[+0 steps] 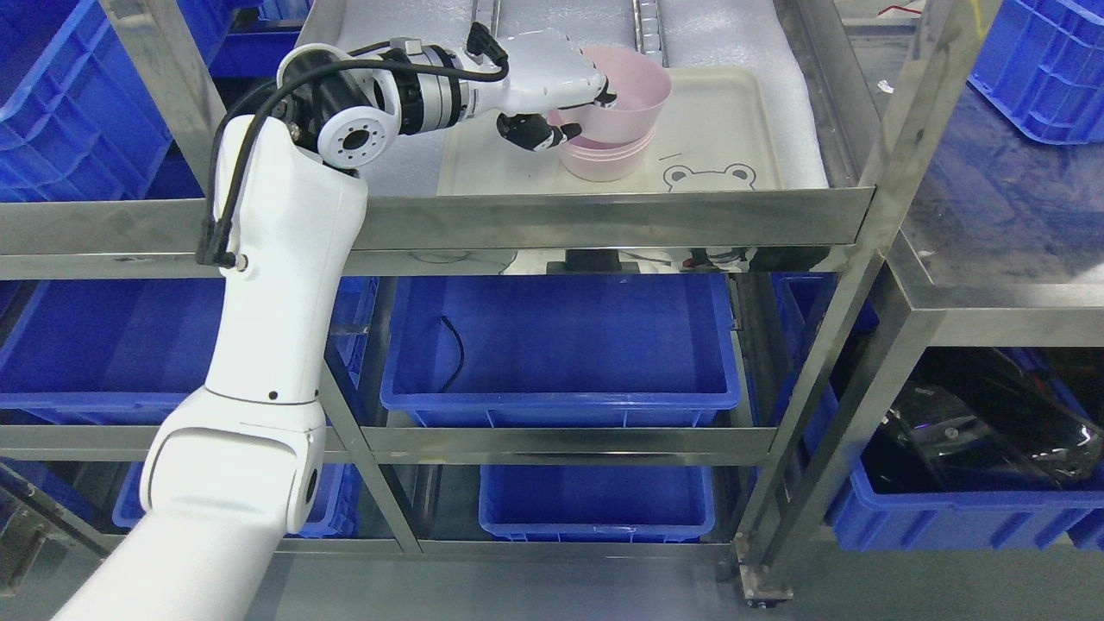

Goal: Stack pink IKEA bowl on shelf middle layer
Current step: 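Lower the pink bowl into the pink bowl on the white tray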

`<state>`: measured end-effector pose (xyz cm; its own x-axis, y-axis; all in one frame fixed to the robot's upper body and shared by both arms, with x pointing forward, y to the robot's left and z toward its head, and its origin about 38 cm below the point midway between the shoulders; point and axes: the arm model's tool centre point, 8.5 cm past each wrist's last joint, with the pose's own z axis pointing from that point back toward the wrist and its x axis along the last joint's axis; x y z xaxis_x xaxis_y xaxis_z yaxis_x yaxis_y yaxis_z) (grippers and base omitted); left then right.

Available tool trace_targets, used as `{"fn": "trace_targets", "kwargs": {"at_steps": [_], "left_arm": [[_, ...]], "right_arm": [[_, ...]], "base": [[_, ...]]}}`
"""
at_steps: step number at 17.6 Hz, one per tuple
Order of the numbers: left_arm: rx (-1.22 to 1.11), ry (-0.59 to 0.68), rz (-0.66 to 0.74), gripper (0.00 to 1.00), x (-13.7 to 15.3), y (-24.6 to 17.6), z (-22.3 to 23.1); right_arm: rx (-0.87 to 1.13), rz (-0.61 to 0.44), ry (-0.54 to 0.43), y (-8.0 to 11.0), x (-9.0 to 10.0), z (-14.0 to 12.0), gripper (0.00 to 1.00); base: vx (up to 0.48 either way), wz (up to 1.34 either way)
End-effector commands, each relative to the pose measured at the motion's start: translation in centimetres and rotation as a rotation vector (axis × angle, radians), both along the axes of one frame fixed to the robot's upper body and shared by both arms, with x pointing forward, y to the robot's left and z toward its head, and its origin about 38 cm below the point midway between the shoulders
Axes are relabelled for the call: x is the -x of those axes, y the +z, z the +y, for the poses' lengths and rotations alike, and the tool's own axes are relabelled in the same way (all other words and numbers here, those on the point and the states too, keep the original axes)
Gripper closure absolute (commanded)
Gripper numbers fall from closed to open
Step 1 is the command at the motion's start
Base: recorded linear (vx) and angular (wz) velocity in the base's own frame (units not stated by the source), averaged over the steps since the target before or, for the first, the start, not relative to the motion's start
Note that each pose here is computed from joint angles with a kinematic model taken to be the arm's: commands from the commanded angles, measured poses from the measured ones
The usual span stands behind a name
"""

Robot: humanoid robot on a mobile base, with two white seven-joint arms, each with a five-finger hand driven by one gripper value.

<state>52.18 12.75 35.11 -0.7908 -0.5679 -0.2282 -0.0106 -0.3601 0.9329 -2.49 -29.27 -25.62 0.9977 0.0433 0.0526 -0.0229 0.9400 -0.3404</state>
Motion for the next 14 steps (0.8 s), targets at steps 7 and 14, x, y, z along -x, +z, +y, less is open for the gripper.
{"fn": "trace_targets", "kwargs": {"at_steps": [7,14], "left_arm": [[-0.049,0.052,0.037,0.96,-1.5,-0.7,0.6],[-0.042,0.042,0.062,0.74,-1.6,-1.5,0.0]], "right_arm": [[0.017,-0.017,0.007,0.1,-0.6,-1.1,0.0],[0.017,-0.017,0.007,0.1,-0.6,-1.1,0.0]], "base": [[0.0,0.0],[0.0,0.0]]}}
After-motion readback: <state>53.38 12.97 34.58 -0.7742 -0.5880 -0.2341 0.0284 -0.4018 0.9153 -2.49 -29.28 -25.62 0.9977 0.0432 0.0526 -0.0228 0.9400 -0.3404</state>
